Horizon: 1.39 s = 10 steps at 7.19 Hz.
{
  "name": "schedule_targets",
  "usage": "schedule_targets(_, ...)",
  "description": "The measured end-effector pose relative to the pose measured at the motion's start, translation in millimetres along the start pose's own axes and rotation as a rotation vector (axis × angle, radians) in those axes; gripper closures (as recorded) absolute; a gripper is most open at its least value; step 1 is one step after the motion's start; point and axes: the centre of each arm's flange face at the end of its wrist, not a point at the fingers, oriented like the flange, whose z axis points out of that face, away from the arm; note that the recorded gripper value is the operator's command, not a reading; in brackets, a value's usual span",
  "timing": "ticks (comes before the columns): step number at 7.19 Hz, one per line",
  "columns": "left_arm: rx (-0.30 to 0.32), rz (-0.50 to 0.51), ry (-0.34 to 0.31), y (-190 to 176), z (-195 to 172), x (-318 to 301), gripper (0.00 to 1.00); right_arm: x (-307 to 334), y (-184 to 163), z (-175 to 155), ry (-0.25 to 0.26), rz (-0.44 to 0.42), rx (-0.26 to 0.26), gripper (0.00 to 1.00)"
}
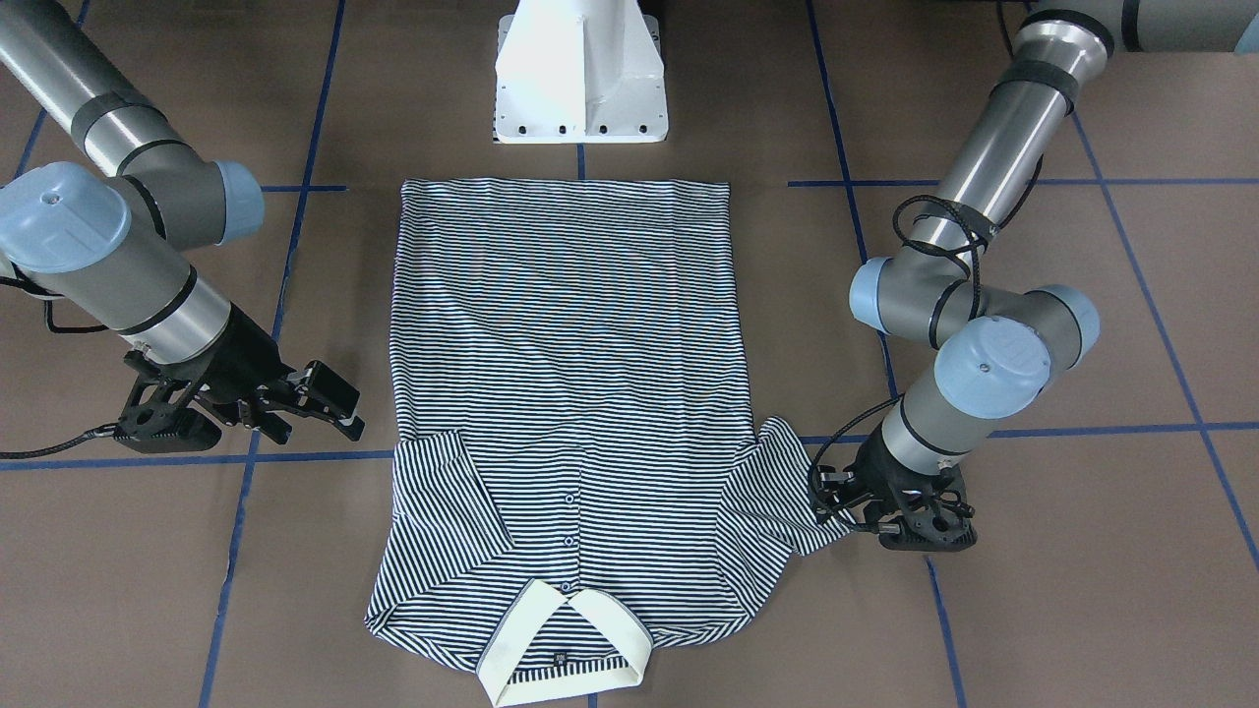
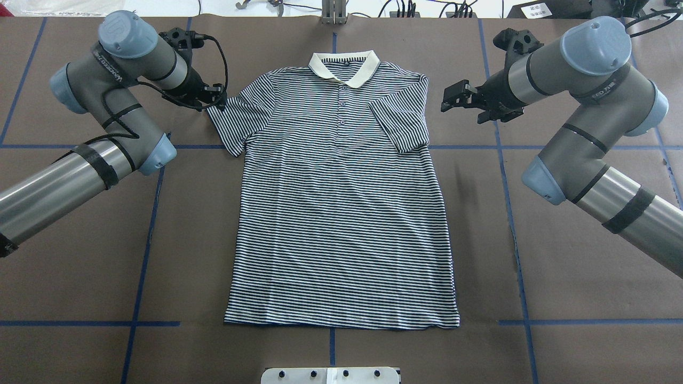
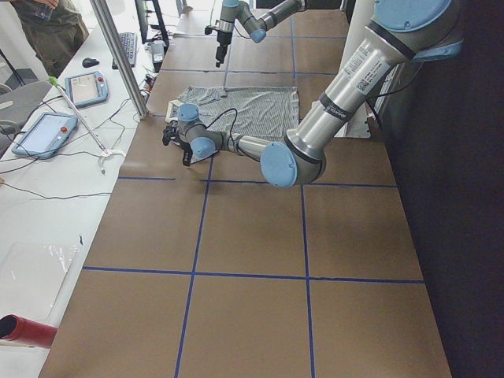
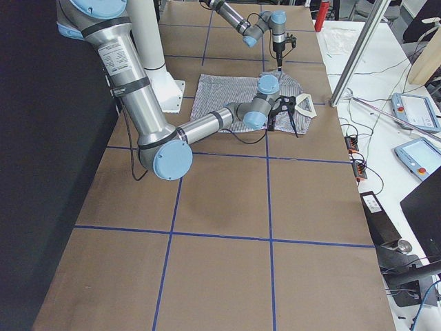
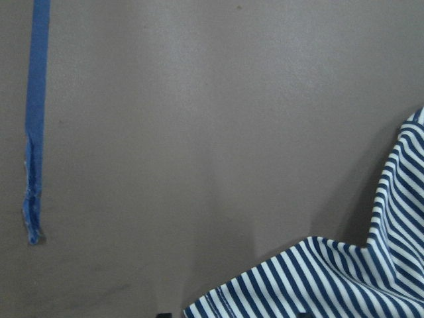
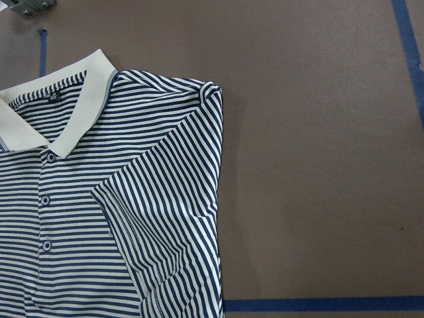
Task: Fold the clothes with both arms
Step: 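Lower the left gripper and grasp the sleeve nearest it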
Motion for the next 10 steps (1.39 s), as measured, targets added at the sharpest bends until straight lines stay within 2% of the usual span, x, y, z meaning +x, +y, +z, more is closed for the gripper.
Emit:
schedule_targets(2, 0.007, -0.001, -0.012, -1, 3, -3, 0.47, 0, 0, 0, 0.001, 0.0, 0.001, 0.0)
schedule_targets(4, 0.009, -0.002, -0.015, -1, 4, -5, 0.7, 1, 0, 1, 0.004, 0.001, 0.003, 0.0)
schedule_targets(5, 0.009, -0.001, -0.016, -1, 4, -5, 0.92, 1, 1, 1, 0.003, 0.0, 0.003, 0.0)
schedule_targets(6, 0.01, -0.001, -0.015, -1, 4, -5, 1.0, 1, 1, 0, 0.002, -0.001, 0.003, 0.0)
schedule_targets(10, 0.017, 0.009, 0.01, -8, -7, 14, 1.0, 4, 3, 0, 0.003, 0.001, -0.002, 0.0)
